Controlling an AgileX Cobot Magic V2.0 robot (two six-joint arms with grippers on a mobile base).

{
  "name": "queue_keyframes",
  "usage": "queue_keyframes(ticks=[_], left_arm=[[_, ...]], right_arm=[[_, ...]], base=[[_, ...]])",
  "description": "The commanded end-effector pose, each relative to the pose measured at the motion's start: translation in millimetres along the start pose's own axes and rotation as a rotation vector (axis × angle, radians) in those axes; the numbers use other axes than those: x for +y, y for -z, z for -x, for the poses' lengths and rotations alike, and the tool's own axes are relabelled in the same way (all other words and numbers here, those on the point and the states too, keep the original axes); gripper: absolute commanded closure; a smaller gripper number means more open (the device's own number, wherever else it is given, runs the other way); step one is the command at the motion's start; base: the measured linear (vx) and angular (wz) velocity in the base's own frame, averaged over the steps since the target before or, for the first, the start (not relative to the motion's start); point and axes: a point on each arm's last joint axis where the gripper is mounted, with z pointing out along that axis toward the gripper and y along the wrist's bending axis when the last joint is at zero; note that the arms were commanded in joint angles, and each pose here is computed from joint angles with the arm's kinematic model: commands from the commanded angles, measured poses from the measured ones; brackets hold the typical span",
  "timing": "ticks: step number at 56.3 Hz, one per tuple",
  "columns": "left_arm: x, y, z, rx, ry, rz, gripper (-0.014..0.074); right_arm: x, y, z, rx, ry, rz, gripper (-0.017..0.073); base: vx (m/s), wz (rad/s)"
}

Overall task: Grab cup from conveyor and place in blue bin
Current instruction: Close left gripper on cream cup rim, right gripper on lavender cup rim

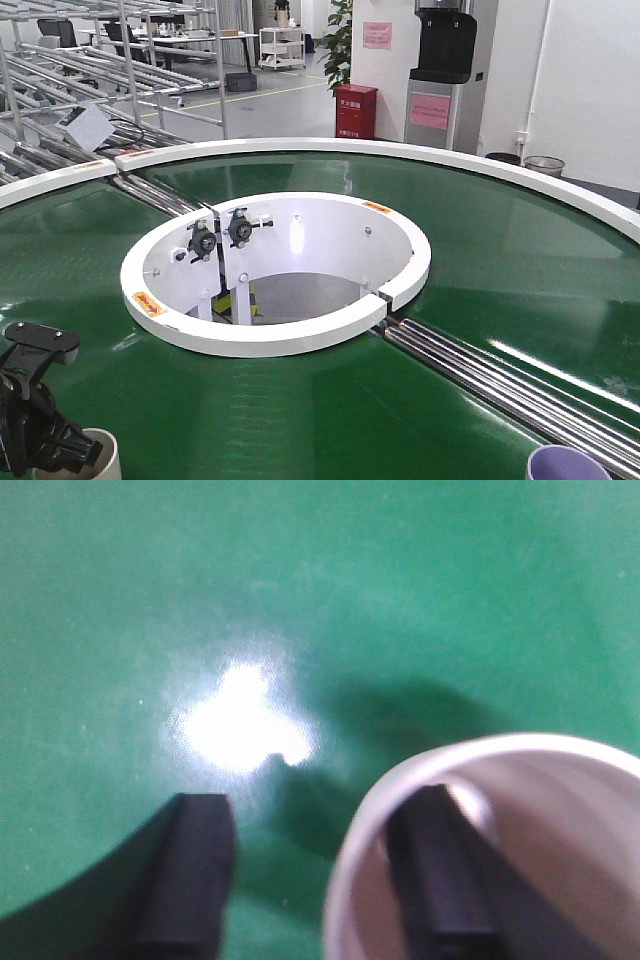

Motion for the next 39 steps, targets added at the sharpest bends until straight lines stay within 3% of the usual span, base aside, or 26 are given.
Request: queue_keyframes(ticks=[1,8,18,30,39], left_arm=[[1.1,19.5,16.3,-0.131,0.007,0.015,0.0248],[1.2,19.6,17.2,-0.140,0.008,0.017,0.0400],[1.6,19.9,18.8,-0.159,0.009,0.021,0.0595],[1.2,20.2,20.8,-0.181,0.024,0.015,0.0601],[1.7,20.6,22.9,-0.205,0.024,0.021,0.0601]], right_arm=[[1.9,-11.3,28.6,0.005,0.008,0.000,0.0017],[8.4,-32.8,55.1,0.088,0.046,0.035,0.0020],[20.7,-61.6,82.1,0.199,0.058,0.129,0.0051],[25.7,-89.4,87.1,0.317,0.059,0.158,0.0070],[33.9,-106.4,77.7,0.385,0.116,0.175,0.0070]], base=[[0.00,0.00],[0.00,0.00],[0.00,0.00],[0.00,0.00],[0.00,0.00]])
